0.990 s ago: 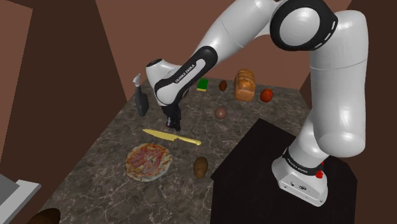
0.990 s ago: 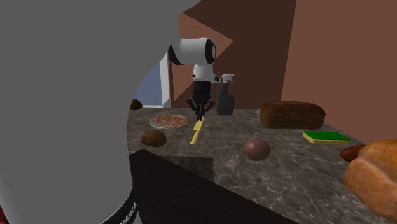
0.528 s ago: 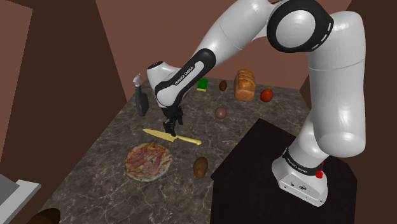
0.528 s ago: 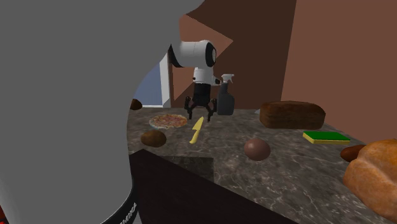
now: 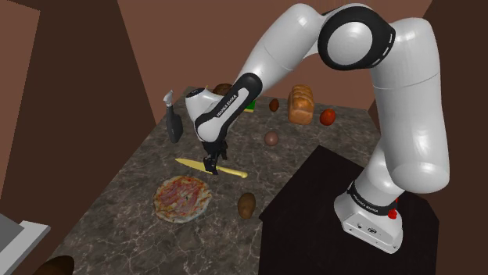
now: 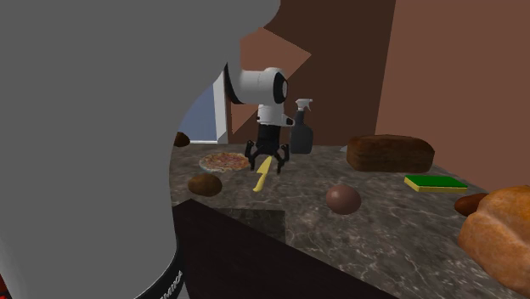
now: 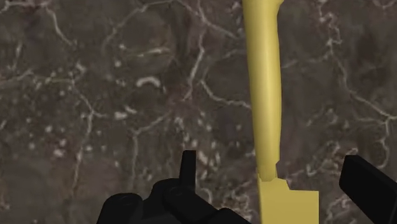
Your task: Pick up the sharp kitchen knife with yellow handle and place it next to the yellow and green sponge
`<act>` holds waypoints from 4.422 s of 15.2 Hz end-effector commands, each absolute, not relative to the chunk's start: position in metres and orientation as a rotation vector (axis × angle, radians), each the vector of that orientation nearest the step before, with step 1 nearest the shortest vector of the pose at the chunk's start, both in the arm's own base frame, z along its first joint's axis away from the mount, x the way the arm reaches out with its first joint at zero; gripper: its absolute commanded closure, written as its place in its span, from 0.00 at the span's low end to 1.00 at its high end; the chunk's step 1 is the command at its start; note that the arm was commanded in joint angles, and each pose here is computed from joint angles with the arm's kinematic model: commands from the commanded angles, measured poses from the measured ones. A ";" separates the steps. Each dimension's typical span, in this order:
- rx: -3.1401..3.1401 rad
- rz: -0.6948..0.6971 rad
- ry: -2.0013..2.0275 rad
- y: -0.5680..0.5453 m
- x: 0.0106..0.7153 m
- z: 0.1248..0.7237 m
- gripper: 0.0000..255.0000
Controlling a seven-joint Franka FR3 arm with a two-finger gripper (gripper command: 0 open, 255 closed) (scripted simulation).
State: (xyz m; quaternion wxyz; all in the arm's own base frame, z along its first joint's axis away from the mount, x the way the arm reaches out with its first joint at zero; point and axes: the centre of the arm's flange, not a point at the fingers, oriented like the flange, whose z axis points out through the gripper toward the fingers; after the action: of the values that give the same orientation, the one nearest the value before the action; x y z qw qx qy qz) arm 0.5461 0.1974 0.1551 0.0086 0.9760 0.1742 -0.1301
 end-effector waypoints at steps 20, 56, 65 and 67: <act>3.050 -0.405 0.544 0.199 0.545 0.168 1.00; 3.147 -0.391 0.435 0.165 0.517 0.160 1.00; 3.147 -0.391 0.435 0.165 0.517 0.207 1.00; 3.147 -0.391 0.435 0.165 0.517 0.218 1.00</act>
State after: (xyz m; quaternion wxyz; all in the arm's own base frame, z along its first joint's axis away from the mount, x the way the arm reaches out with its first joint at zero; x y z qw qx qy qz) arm 0.5171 0.1645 0.2124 -0.0298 0.9827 0.1360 -0.1219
